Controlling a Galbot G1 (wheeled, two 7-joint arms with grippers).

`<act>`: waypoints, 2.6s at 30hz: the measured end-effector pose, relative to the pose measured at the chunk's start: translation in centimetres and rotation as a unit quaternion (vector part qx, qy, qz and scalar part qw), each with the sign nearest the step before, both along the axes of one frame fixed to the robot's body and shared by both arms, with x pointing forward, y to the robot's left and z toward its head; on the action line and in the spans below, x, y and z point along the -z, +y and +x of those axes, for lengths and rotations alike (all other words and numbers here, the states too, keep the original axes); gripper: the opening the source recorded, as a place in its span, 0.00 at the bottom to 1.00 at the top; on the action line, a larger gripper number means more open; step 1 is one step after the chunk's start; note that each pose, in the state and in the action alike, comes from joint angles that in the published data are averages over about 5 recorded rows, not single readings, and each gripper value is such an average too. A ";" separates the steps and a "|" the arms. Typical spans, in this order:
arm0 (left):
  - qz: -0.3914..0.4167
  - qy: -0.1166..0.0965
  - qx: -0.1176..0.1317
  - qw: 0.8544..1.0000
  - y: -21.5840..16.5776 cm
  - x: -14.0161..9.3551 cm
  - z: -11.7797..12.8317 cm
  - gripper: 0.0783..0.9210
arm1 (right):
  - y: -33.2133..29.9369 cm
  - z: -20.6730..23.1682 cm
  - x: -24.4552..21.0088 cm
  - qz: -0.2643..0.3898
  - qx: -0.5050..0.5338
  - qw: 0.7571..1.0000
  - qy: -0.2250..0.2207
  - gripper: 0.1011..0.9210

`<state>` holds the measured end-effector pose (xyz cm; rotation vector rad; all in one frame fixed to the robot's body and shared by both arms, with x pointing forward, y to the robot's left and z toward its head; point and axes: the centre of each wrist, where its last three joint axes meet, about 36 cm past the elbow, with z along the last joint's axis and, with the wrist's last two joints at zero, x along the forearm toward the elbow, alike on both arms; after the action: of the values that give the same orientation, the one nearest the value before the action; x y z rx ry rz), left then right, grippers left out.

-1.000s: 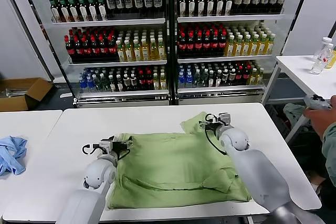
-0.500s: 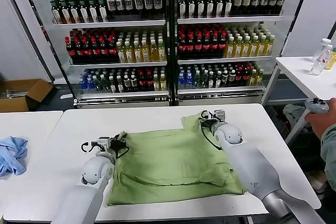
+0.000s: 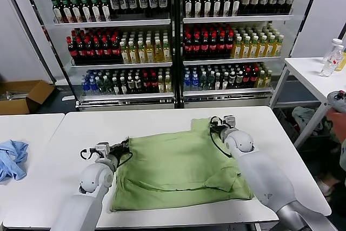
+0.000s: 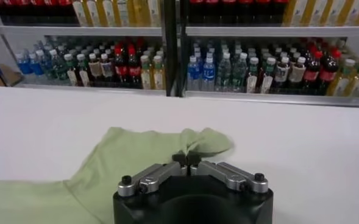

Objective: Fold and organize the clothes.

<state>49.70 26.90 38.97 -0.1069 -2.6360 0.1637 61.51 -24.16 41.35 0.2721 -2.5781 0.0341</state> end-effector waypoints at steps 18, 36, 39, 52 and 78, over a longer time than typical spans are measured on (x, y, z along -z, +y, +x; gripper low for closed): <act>-0.040 -0.037 0.017 0.998 1.0 -3.8 -6.8 0.01 | -4.0 -10.3 -4.3 0.022 -0.010 0.997 -0.067 0.01; 0.018 -0.004 0.050 0.999 -0.8 -2.1 -14.8 0.09 | -4.1 -22.7 -1.8 -0.015 0.007 1.000 -0.023 0.14; 0.028 -0.010 0.047 0.998 -1.4 -2.0 -15.7 0.19 | -3.9 -23.8 -1.7 -0.018 0.009 1.000 -0.020 0.25; 0.092 -0.040 -0.051 0.994 -5.1 0.9 -18.0 0.65 | -3.2 -27.4 -1.1 -0.033 0.009 0.999 -0.009 0.70; 0.023 -0.010 -0.076 0.997 -4.8 3.0 -19.4 0.16 | -3.6 -28.5 -2.1 -0.036 0.019 0.999 -0.022 0.88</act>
<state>30.31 22.10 36.01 0.1097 -2.6654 0.1543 33.00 -27.78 43.48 0.1973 -2.6190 0.1196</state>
